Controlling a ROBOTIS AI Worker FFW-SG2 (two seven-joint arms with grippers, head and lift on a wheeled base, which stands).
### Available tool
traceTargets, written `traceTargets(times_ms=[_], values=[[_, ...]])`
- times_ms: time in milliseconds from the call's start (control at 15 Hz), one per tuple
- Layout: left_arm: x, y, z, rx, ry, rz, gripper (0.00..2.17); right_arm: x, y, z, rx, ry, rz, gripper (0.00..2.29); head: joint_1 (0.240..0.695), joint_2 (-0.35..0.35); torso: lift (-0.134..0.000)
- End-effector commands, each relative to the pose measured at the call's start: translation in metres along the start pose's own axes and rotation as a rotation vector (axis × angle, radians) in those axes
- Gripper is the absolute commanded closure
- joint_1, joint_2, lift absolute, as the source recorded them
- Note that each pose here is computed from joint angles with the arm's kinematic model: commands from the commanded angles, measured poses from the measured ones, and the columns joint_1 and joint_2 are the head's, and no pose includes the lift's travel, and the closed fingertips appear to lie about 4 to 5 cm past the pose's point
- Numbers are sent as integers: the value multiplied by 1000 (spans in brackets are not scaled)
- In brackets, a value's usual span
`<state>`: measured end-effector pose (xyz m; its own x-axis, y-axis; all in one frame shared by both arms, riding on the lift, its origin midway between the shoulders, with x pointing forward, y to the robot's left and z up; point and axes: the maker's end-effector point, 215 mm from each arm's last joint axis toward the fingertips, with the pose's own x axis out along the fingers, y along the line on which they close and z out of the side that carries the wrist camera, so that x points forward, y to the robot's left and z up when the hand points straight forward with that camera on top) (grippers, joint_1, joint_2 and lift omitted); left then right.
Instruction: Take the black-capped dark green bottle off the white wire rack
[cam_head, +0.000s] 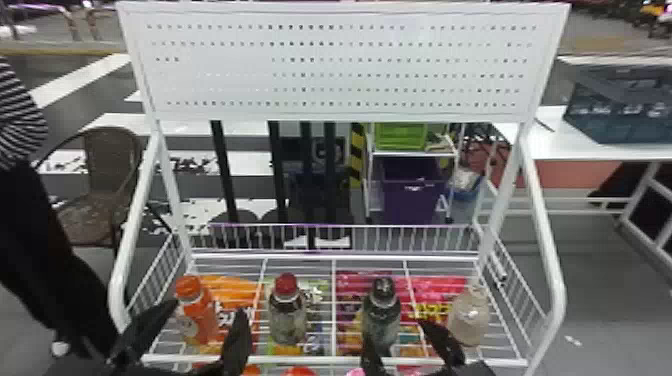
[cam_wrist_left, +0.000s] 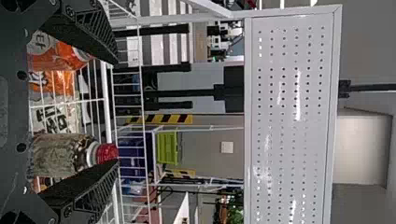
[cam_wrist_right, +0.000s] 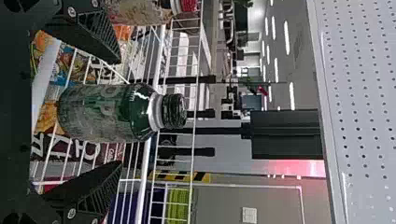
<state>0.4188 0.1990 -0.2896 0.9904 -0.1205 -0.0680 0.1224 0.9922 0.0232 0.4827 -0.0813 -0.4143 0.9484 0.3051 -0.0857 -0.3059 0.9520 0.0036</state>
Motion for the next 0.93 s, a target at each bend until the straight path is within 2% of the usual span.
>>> traceTargets(times_ms=[0,333,600,867], values=[[2,1,-6,3,11,-2,144,16,2,-7,-3,11,3,130,499,0,0],[9,2,-9,0,15,-1,144,49,1,-20,-2,40,4,130,499,0,0],[9,3,-11,4,21,0,144,66,-1,-18,0,40,4,161,499,0,0],[10,3,-7,1,12,0,144,63,-2,-23,17,66,2,927,499,0,0]])
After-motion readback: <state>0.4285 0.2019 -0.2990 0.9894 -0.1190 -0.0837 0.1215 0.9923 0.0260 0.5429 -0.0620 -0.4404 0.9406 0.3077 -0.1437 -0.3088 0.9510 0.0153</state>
